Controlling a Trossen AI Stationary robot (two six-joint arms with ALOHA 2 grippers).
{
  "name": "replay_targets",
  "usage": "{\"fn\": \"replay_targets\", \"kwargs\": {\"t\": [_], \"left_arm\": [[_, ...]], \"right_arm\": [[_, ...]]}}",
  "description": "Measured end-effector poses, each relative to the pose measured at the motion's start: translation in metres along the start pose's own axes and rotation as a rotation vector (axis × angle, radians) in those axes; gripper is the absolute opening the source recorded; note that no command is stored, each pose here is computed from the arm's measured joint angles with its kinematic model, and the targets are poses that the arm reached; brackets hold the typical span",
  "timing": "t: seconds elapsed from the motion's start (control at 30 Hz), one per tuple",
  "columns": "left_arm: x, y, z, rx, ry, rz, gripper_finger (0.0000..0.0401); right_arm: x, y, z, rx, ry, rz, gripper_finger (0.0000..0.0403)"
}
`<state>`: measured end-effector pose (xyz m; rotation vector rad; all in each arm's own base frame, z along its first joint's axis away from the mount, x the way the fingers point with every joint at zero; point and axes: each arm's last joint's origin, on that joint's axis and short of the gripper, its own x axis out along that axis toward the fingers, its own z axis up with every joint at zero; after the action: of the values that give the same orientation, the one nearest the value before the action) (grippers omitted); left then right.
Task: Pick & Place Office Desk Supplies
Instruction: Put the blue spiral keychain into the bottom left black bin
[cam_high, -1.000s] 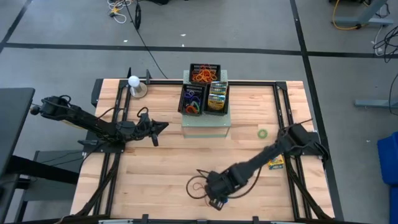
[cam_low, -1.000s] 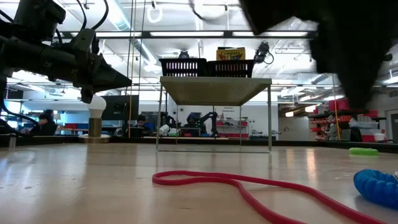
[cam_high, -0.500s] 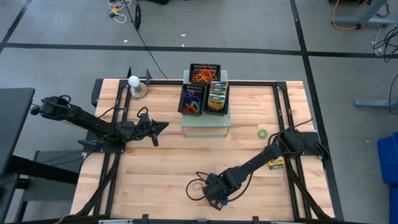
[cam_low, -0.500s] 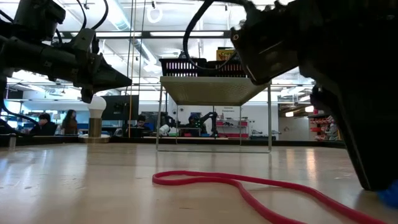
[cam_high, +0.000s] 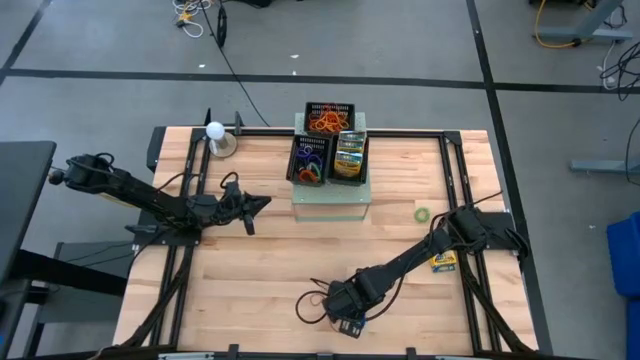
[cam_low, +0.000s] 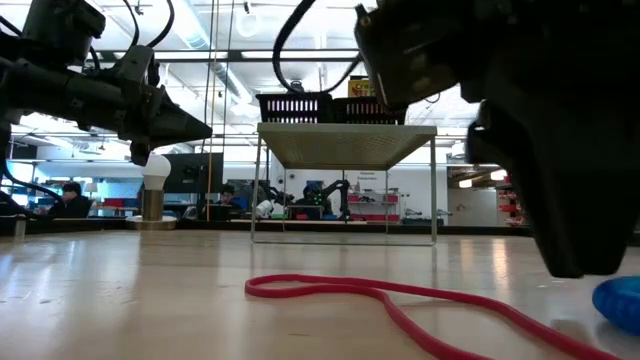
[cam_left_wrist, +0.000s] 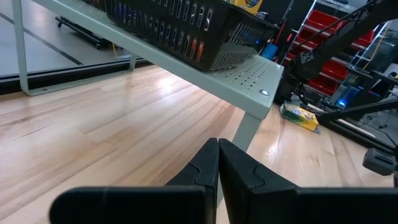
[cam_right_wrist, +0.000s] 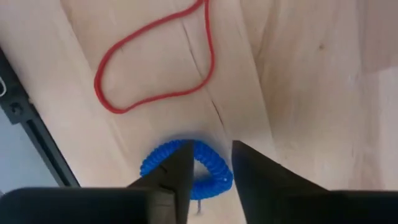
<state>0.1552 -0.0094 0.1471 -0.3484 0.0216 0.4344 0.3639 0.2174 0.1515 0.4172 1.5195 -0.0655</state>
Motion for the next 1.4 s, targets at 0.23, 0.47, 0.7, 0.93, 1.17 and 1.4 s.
{"fn": "replay_targets", "kwargs": {"t": [0.23,0.47,0.7,0.93,1.17,1.4], "left_arm": [[0.0,0.0,0.0,0.0,0.0,0.0,0.0017],[0.0,0.0,0.0,0.0,0.0,0.0,0.0017],[0.0,0.0,0.0,0.0,0.0,0.0,0.0017],[0.0,0.0,0.0,0.0,0.001,0.0,0.0017],[0.0,0.0,0.0,0.002,0.003,0.001,0.0017],[0.0,0.0,-0.001,0.003,0.004,0.002,0.0017]], "right_arm": [[-0.001,-0.001,0.001,-0.112,0.018,0.013,0.0159],[0.008,-0.006,-0.005,-0.21,0.062,0.016,0.0131],[0.007,-0.017,0.004,-0.151,0.07,0.025,0.0067],[-0.027,-0.014,0.03,0.013,-0.072,0.059,0.0014],[-0.051,-0.024,0.064,0.391,-0.332,0.051,0.0005],[-0.055,-0.052,0.085,0.847,-0.486,0.02,0.0009]]}}
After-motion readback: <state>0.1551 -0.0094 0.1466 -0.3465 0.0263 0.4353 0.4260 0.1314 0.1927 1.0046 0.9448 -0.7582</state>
